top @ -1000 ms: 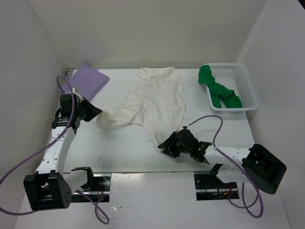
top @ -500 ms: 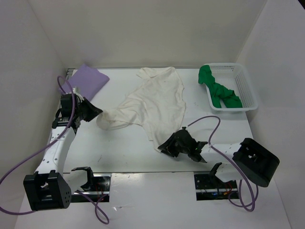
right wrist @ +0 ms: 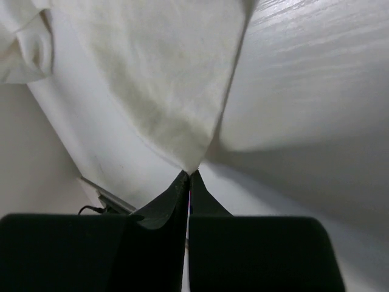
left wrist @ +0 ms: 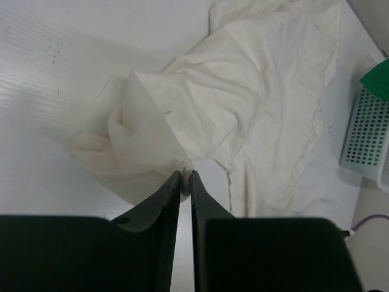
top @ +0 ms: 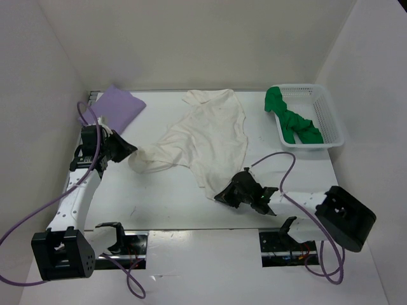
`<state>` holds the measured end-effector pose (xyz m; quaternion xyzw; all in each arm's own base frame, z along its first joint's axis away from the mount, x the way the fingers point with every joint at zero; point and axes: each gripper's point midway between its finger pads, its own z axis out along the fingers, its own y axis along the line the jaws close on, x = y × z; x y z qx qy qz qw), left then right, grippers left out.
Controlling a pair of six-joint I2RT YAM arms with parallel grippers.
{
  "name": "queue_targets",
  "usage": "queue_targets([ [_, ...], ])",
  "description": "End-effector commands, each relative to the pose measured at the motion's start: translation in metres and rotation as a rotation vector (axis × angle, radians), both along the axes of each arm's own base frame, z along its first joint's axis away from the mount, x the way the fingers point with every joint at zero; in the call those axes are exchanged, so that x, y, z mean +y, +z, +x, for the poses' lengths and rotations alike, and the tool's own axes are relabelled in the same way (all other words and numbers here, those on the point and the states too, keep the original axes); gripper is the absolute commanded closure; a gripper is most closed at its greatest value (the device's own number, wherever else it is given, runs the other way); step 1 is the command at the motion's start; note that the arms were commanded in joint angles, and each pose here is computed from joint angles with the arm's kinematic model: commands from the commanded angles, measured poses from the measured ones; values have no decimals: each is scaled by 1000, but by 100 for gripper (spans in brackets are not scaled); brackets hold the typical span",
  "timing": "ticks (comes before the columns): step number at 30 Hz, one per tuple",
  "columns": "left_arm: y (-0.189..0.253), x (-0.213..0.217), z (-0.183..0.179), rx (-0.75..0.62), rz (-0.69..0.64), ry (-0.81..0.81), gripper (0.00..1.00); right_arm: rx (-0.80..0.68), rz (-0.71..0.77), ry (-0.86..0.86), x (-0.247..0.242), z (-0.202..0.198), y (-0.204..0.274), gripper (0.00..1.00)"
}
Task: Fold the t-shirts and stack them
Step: Flatten out the tshirt
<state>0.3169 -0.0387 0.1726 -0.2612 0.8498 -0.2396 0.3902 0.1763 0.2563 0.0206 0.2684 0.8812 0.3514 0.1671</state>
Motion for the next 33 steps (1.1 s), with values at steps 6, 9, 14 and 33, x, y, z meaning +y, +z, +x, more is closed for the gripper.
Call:
queue_targets([
  [6, 30, 17, 8, -55, 139, 2, 77, 29, 19, -45, -54, -47, 63, 100],
  [9, 32, 35, 6, -38, 222, 68, 79, 87, 133, -111, -79, -77, 88, 100],
  [14, 47, 63, 11, -33, 321, 188, 87, 83, 286, -198, -98, -91, 109, 100],
  [33, -58, 64, -12, 199, -114, 412, 0, -174, -2, 19, -49, -28, 138, 100],
])
